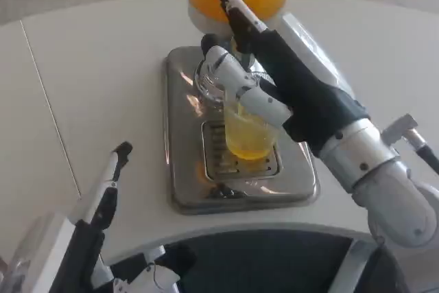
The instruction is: Grasp the cup under the faucet to collect the drink, then remove the cup.
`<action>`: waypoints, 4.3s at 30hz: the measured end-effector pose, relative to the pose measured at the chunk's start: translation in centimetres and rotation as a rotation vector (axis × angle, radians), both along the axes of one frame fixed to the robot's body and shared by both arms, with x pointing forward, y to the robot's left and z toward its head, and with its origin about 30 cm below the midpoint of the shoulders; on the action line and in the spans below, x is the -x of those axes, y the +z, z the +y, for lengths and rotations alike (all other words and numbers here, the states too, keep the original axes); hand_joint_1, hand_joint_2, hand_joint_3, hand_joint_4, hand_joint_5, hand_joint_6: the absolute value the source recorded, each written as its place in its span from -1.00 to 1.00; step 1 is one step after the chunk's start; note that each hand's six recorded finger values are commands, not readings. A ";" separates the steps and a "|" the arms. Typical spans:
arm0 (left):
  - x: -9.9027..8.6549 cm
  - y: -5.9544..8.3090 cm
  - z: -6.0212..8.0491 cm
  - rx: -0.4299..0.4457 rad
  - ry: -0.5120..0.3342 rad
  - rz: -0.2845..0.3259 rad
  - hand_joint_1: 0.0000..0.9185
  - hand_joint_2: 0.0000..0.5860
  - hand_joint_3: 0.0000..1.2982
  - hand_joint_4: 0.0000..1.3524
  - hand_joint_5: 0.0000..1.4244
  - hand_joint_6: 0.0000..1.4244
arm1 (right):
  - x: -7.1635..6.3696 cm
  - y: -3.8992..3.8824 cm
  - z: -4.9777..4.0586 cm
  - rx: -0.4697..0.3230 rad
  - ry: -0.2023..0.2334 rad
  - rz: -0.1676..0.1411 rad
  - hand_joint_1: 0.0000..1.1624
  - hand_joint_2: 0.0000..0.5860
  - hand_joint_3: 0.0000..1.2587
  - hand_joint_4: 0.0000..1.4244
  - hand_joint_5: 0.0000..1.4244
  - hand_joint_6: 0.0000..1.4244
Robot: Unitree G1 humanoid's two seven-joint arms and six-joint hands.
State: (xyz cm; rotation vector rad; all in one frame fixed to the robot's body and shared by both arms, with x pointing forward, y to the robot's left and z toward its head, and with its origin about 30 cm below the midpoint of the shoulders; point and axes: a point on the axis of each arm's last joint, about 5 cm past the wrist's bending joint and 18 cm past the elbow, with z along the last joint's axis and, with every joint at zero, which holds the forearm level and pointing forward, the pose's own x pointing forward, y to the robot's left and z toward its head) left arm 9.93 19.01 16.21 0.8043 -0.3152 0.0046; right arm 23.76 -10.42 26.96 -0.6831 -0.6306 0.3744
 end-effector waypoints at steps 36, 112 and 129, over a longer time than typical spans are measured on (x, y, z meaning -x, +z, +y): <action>-4.9 -1.0 -6.5 0.134 0.025 -0.028 -0.92 -0.85 -1.00 -1.00 -0.82 -0.66 | 0.1 0.26 -0.44 0.009 0.002 0.003 -1.00 0.88 -1.00 -1.00 -1.00 -1.00; -12.1 -1.5 -10.7 0.219 0.043 -0.039 -0.77 -0.87 -1.00 -1.00 -0.76 -0.64 | 7.8 -4.94 -7.99 0.552 -0.344 0.146 -0.08 0.53 -1.00 -1.00 -1.00 -1.00; -14.0 -1.1 -12.1 0.280 0.110 -0.120 -0.72 -0.86 -1.00 -1.00 -0.73 -0.65 | 7.3 -5.33 -7.45 0.597 -0.319 0.223 -0.13 0.55 -1.00 -1.00 -1.00 -1.00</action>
